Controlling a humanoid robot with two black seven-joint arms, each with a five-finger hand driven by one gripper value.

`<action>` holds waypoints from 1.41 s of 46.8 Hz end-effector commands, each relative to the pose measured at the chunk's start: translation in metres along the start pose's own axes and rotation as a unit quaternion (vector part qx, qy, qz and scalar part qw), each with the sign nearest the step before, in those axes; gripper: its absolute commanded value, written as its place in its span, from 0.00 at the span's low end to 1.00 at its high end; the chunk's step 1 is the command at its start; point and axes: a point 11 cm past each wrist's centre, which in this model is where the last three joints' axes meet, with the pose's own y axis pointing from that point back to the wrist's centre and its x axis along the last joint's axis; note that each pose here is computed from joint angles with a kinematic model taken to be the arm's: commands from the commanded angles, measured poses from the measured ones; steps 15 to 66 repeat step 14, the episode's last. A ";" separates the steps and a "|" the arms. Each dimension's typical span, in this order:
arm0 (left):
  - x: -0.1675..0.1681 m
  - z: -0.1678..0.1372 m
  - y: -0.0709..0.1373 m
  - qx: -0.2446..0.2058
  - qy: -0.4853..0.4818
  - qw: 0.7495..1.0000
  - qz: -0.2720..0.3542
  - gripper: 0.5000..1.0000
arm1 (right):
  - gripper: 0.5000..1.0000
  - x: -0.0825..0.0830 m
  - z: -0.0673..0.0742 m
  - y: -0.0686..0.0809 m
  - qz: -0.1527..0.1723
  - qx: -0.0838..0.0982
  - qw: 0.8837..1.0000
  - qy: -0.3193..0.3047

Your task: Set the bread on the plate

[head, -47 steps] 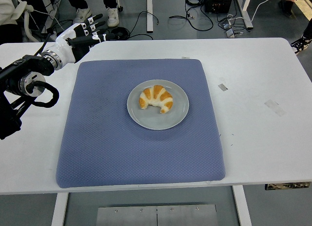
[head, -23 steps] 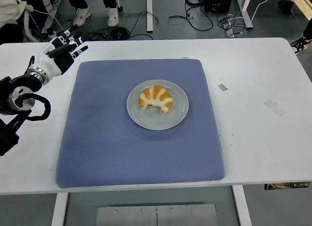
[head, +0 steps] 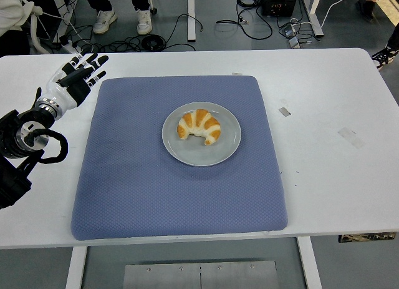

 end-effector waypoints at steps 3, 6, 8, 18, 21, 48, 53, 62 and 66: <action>-0.008 -0.007 -0.002 0.005 0.004 1.000 -0.008 0.98 | 1.00 0.000 0.000 0.000 0.000 0.001 1.000 0.000; -0.012 -0.009 -0.004 0.007 0.007 1.000 -0.012 0.98 | 1.00 0.000 0.000 0.000 0.000 0.000 1.000 0.000; -0.016 -0.010 -0.005 0.007 0.008 1.000 -0.014 0.98 | 1.00 0.000 0.000 0.000 0.000 0.000 1.000 0.000; -0.021 -0.012 -0.007 0.008 0.011 1.000 -0.019 0.98 | 1.00 0.000 0.000 0.000 0.000 0.000 1.000 0.000; -0.021 -0.012 -0.007 0.008 0.011 1.000 -0.019 0.98 | 1.00 0.000 0.000 0.000 0.000 0.000 1.000 0.000; -0.021 -0.012 -0.007 0.008 0.011 1.000 -0.019 0.98 | 1.00 0.000 0.000 0.000 0.000 0.000 1.000 0.000; -0.021 -0.012 -0.007 0.008 0.011 1.000 -0.019 0.98 | 1.00 0.000 0.000 0.000 0.000 0.000 1.000 0.000; -0.021 -0.012 -0.007 0.008 0.011 1.000 -0.019 0.98 | 1.00 0.000 0.000 0.000 0.000 0.000 1.000 0.000; -0.021 -0.012 -0.007 0.008 0.011 1.000 -0.019 0.98 | 1.00 0.000 0.000 0.000 0.000 0.000 1.000 0.000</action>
